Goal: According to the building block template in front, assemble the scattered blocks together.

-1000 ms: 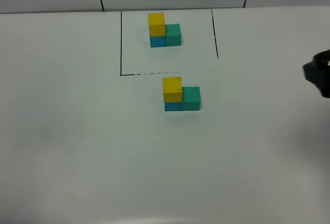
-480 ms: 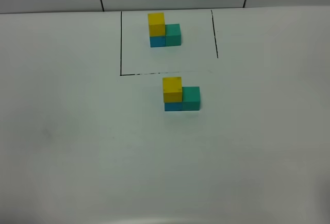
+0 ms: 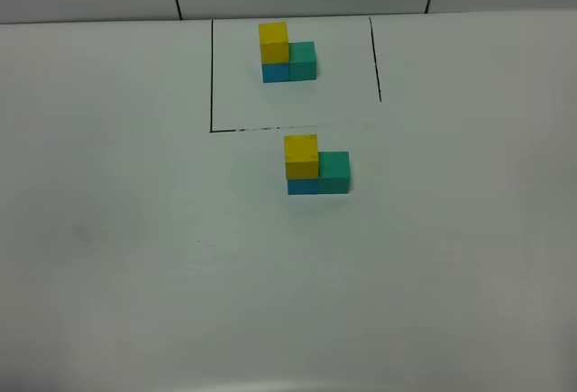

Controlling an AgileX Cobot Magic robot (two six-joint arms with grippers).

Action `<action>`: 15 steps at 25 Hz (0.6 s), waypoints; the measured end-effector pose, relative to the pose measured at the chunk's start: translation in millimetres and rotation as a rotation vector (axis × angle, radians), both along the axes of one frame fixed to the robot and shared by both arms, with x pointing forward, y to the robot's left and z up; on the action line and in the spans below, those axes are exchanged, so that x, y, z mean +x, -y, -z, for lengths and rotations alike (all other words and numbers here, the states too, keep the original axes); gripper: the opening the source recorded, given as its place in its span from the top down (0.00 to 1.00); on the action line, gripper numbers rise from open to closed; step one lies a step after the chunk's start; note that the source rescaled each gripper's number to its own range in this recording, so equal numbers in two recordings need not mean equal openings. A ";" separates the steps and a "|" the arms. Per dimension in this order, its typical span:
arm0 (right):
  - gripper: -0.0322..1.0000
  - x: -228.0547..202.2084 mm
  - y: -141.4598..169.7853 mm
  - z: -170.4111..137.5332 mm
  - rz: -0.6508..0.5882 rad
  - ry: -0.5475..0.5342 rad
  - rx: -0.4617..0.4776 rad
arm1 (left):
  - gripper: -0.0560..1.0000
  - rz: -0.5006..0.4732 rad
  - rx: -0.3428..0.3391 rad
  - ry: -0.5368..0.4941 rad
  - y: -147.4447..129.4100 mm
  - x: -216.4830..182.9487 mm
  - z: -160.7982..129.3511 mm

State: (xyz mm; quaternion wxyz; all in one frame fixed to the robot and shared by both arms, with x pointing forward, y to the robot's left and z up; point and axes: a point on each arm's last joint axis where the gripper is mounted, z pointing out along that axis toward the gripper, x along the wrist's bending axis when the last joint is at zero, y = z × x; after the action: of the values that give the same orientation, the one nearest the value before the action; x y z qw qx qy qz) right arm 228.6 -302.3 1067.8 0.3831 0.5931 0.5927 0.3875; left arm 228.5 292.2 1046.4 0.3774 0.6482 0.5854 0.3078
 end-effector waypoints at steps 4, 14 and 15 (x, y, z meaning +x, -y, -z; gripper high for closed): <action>0.13 3.6 0.1 13.6 -0.018 -0.042 -0.003 | 0.39 0.000 0.000 0.000 0.0 0.0 0.0; 0.15 4.2 0.2 17.2 -0.020 -0.062 -0.006 | 0.39 0.000 0.000 0.000 0.0 0.0 0.0; 0.15 4.2 0.2 17.2 -0.020 -0.062 -0.006 | 0.39 0.000 0.000 0.000 0.0 0.0 0.0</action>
State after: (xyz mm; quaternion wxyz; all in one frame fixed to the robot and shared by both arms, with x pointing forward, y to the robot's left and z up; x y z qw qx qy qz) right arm 232.8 -302.5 1050.6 0.3625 0.5977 0.6112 0.3711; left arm 228.5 292.2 1046.4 0.3774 0.6482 0.5854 0.3078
